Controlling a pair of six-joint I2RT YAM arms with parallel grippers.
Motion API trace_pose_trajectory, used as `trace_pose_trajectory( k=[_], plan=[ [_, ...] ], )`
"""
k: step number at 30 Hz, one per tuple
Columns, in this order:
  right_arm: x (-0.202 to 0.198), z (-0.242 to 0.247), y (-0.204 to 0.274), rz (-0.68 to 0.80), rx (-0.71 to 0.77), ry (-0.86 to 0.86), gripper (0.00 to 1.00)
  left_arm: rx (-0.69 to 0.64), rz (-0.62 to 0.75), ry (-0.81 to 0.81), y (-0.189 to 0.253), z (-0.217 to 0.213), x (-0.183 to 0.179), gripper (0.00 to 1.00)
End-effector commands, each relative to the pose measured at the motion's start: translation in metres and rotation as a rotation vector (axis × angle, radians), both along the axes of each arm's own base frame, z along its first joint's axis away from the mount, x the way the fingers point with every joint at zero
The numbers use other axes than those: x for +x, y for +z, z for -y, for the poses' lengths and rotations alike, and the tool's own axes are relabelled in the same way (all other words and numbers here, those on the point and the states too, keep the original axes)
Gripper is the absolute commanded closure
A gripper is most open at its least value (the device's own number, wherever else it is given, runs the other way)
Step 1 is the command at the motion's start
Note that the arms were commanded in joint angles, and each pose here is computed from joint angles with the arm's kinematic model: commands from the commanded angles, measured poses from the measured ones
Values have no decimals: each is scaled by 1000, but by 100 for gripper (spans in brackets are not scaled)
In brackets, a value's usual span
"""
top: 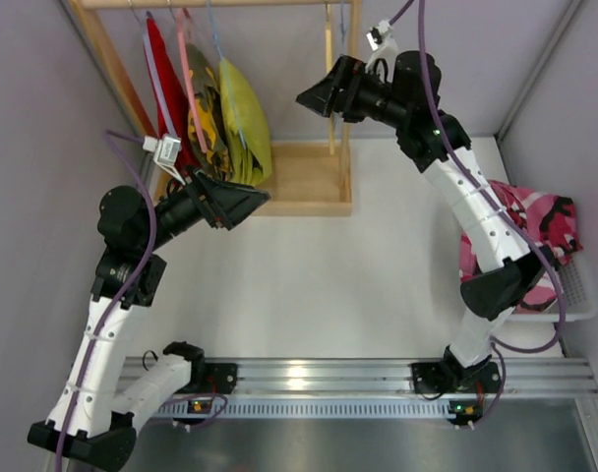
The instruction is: Remove the trousers from the hanger
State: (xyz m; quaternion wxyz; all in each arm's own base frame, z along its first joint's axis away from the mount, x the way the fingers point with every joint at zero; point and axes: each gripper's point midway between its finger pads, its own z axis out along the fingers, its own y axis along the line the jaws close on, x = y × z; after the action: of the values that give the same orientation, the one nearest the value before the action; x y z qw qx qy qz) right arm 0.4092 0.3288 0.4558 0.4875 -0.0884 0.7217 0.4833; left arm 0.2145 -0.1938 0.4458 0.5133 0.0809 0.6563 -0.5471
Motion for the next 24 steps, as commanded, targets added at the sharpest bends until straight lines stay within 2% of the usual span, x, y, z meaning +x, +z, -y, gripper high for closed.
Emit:
trace_pose_trajectory(
  k=[1,4,12,14,15,17,18,20,24],
  plan=[
    [-25,29,53,170,4,-66,6,17,29,29,-3,-3,6,1],
    [-24,40,50,174,-44,-127,0,35,25,53,-7,-6,10,1],
    [-32,61,42,218,-140,-185,1,152,10,94,-14,-15,20,1],
    [-43,69,51,274,-166,-189,1,230,-27,59,-31,-14,20,1],
    [-46,73,46,278,-189,-190,1,276,12,21,-28,-13,15,1],
    [-61,86,54,336,-225,-200,1,345,-87,-66,-52,-9,10,1],
    [-71,94,50,340,-248,-201,1,397,-38,-74,-50,-12,11,2],
    [-82,106,45,381,-307,-206,1,480,-130,-68,-75,-20,14,1],
    [-120,143,21,424,-413,-236,1,647,-133,23,-94,-43,27,1]
  ],
)
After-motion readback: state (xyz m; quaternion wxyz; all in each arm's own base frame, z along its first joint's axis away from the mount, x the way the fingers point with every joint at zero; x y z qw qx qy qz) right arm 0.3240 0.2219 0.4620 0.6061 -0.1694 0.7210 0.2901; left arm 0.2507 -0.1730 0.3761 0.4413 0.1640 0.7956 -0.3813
